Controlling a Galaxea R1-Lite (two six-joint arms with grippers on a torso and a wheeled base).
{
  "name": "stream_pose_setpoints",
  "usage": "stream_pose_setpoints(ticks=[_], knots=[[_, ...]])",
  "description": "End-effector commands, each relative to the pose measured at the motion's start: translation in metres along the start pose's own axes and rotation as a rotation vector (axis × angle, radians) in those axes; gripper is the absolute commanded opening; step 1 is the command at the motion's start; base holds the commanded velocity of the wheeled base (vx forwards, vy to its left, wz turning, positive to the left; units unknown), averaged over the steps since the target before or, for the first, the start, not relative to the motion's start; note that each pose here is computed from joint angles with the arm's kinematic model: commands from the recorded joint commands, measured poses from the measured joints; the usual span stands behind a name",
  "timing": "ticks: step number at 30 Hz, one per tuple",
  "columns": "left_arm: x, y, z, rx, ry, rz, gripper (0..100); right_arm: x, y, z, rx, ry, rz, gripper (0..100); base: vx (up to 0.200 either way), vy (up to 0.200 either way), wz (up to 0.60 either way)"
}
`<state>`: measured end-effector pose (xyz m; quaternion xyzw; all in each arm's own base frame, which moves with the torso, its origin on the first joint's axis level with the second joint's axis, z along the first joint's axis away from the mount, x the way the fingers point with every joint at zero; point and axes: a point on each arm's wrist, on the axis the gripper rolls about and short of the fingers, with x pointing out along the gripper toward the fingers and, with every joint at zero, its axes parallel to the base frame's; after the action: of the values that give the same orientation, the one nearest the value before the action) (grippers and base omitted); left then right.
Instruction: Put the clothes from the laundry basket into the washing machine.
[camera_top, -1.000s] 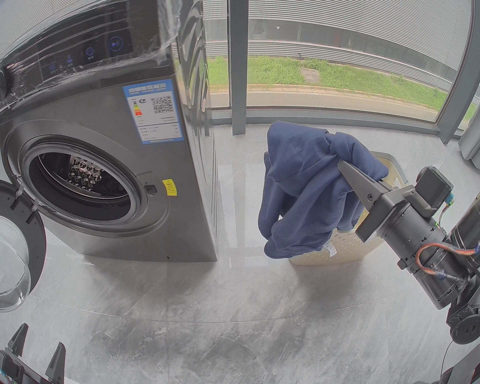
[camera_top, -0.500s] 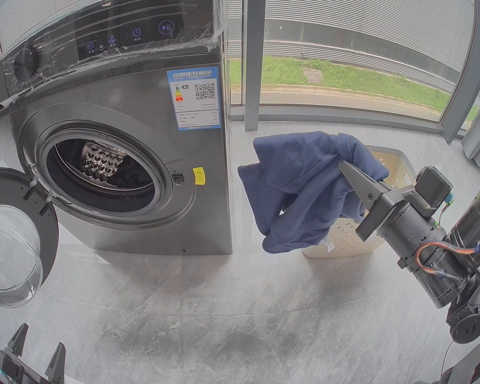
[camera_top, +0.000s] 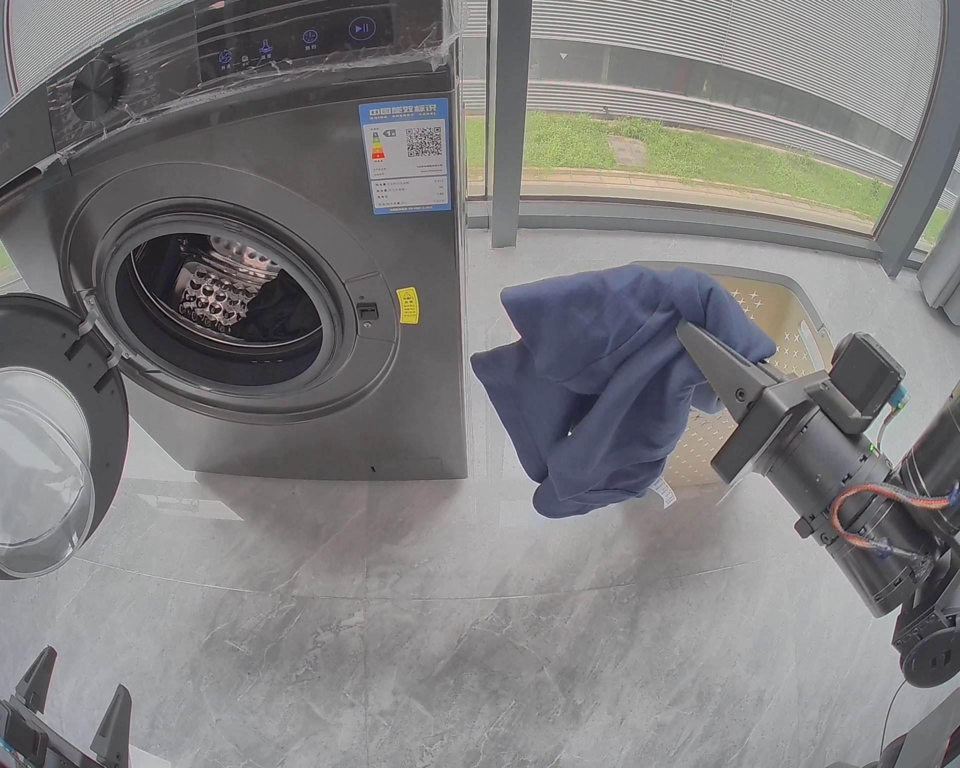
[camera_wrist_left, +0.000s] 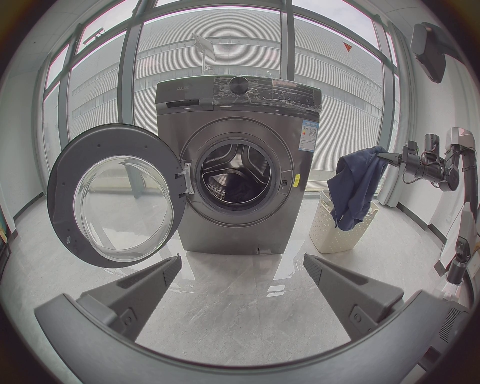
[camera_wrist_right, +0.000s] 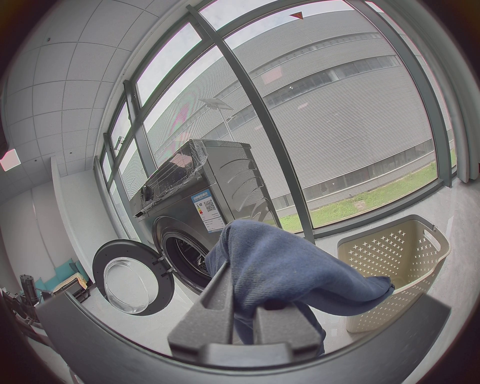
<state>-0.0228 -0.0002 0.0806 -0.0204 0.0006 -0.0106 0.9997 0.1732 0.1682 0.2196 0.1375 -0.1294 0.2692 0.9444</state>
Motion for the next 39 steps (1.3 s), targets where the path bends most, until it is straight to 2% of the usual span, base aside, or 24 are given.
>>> stream_pose_setpoints(ticks=[1, 27, 36, 39], knots=[[-0.0001, 0.0002, -0.0048, -0.001, -0.001, 0.0, 100, 0.0002, 0.0001, -0.0001, 0.001, 0.0, 0.0, 0, 0.0, 0.2, 0.0], [-0.0001, 0.0002, -0.0048, -0.001, -0.001, 0.0, 100, 0.0002, -0.0006, 0.0004, 0.001, -0.002, -0.001, 0, 0.0, 0.2, 0.0], [-0.0001, 0.0002, -0.0048, 0.001, -0.001, 0.001, 100, 0.0015, -0.0009, 0.0013, 0.002, -0.007, -0.005, 0, 0.0, 0.0, 0.0], [-0.0001, 0.0002, -0.0048, -0.001, -0.001, 0.001, 100, 0.002, -0.0019, 0.0017, 0.001, -0.01, -0.009, 0, -0.2, 0.0, 0.0]])
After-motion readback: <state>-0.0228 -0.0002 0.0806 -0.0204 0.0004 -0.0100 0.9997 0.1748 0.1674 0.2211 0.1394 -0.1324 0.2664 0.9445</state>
